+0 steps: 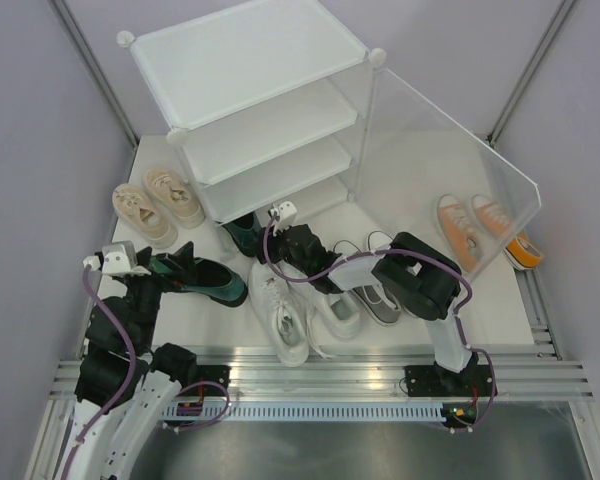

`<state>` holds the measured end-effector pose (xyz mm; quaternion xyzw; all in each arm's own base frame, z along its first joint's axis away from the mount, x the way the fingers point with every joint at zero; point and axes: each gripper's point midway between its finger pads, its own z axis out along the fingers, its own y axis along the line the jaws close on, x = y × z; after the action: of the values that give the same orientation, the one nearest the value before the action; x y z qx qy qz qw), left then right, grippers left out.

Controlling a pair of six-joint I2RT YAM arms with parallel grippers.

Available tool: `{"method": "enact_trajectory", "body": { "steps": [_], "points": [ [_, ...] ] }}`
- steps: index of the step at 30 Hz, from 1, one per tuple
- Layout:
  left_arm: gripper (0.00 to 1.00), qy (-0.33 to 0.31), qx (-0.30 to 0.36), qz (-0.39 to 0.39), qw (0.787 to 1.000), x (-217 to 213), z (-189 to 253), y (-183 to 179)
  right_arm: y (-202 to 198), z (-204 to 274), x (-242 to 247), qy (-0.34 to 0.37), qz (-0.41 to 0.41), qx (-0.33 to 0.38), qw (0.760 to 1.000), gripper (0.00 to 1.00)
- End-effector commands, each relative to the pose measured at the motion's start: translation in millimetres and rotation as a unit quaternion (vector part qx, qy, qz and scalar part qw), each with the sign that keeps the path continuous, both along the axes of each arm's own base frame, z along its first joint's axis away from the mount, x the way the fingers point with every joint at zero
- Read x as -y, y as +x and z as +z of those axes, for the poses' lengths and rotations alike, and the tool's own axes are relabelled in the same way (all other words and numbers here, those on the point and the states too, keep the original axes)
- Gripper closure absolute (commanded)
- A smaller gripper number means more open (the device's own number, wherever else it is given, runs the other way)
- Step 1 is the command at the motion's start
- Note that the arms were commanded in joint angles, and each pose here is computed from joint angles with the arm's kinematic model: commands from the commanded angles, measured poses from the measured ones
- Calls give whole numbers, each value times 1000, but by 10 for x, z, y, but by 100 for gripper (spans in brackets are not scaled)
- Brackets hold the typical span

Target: Place and organize the shoes in the shoe cabinet

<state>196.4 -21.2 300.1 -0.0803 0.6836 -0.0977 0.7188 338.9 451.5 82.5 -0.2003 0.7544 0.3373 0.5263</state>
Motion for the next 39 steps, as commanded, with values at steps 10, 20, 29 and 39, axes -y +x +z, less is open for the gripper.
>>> {"method": "enact_trajectory", "body": {
  "steps": [10, 20, 29, 39],
  "points": [
    [0, -1, -3, -12, 1000, 66, 12, 51, 196, 374, -206, 43, -30, 47, 998, 68],
    [0, 2, -9, -10, 1000, 66, -12, 76, 385, 399, -261, 39, -51, 60, 996, 69],
    [0, 4, -9, -11, 1000, 69, -4, 80, 418, 363, -364, 44, -32, 56, 997, 70],
    [1, 4, -9, -13, 1000, 76, -1, 77, 377, 347, -346, 44, -27, 50, 997, 69]
  ]
}}
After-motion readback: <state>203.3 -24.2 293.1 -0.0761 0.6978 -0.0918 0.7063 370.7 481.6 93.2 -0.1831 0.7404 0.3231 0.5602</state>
